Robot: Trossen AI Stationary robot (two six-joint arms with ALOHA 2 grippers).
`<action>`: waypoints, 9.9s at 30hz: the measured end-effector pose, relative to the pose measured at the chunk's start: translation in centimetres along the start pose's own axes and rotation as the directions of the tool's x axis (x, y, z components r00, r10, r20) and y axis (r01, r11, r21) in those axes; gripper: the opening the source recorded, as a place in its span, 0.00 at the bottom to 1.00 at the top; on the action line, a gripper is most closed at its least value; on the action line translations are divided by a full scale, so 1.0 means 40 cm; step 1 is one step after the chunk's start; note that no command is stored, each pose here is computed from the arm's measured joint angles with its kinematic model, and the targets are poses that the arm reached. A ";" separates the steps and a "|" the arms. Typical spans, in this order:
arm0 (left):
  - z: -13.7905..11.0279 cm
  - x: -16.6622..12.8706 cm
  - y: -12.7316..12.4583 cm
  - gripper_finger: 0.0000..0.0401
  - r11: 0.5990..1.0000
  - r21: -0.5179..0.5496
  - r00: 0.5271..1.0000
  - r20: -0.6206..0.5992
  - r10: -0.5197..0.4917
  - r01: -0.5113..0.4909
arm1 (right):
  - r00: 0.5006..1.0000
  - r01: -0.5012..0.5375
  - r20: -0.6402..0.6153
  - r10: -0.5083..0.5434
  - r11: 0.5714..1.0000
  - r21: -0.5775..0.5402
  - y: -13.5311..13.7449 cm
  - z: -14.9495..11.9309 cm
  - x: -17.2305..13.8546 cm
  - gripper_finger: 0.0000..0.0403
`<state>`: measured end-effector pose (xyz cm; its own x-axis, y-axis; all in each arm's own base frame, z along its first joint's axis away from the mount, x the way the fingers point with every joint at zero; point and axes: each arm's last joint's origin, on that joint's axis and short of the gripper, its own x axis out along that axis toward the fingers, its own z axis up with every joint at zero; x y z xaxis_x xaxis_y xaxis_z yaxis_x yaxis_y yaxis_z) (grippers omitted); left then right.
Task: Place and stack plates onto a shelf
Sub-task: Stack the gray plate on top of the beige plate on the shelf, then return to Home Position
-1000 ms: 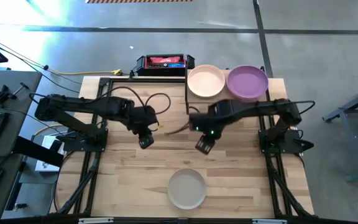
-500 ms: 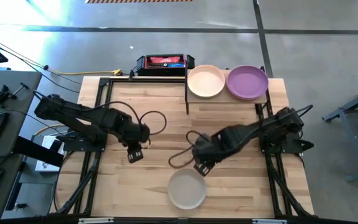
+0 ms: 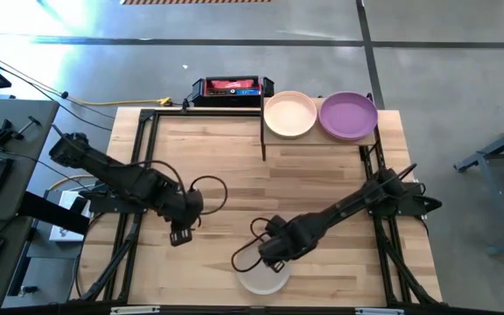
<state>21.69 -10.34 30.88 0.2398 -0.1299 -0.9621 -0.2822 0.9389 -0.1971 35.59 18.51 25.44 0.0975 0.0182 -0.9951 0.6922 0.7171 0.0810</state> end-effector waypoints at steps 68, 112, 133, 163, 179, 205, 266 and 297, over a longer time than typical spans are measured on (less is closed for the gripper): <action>-0.051 -0.001 -0.051 0.29 0.998 0.040 0.995 0.080 0.054 -0.057 | 0.989 0.110 -0.098 -0.111 0.994 -0.023 -0.075 0.111 0.013 0.00; 0.067 -0.006 0.081 0.29 0.968 -0.134 0.954 0.184 0.237 -0.215 | 0.871 -0.274 0.468 0.149 0.938 0.213 -0.899 0.437 -0.439 0.00; 0.114 -0.014 0.162 0.29 0.931 -0.275 0.940 0.175 0.292 -0.238 | 0.914 -0.348 0.324 0.243 0.881 0.321 -1.099 0.540 -0.301 0.00; 0.113 -0.014 0.162 0.29 0.937 -0.251 0.941 0.174 0.291 -0.243 | 0.944 -0.281 0.255 0.210 0.916 0.286 -1.066 0.559 -0.269 0.09; 0.114 -0.014 0.162 0.29 0.935 -0.260 0.941 0.175 0.290 -0.240 | 0.959 -0.271 0.167 0.230 0.916 0.297 -1.077 0.533 -0.266 0.25; 0.136 -0.017 0.177 0.29 0.931 -0.301 0.934 0.222 0.279 -0.207 | 0.991 -0.068 0.121 0.055 0.992 0.102 -0.892 0.481 -0.312 0.25; 0.139 -0.018 0.184 0.29 0.934 -0.287 0.934 0.219 0.282 -0.214 | 0.988 0.011 0.148 -0.038 0.984 0.176 -0.937 0.545 -0.260 0.25; 0.089 0.014 0.212 0.29 0.920 -0.282 0.926 0.184 0.331 -0.273 | 0.904 -0.043 0.420 0.083 0.994 -0.104 -0.845 0.355 -0.469 0.24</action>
<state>22.72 -1.31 29.33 0.2999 0.2490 -0.9209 -0.5867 0.8093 0.0277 20.51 -15.98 42.19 0.4459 -0.2171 -0.8684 0.6094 0.7842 0.1169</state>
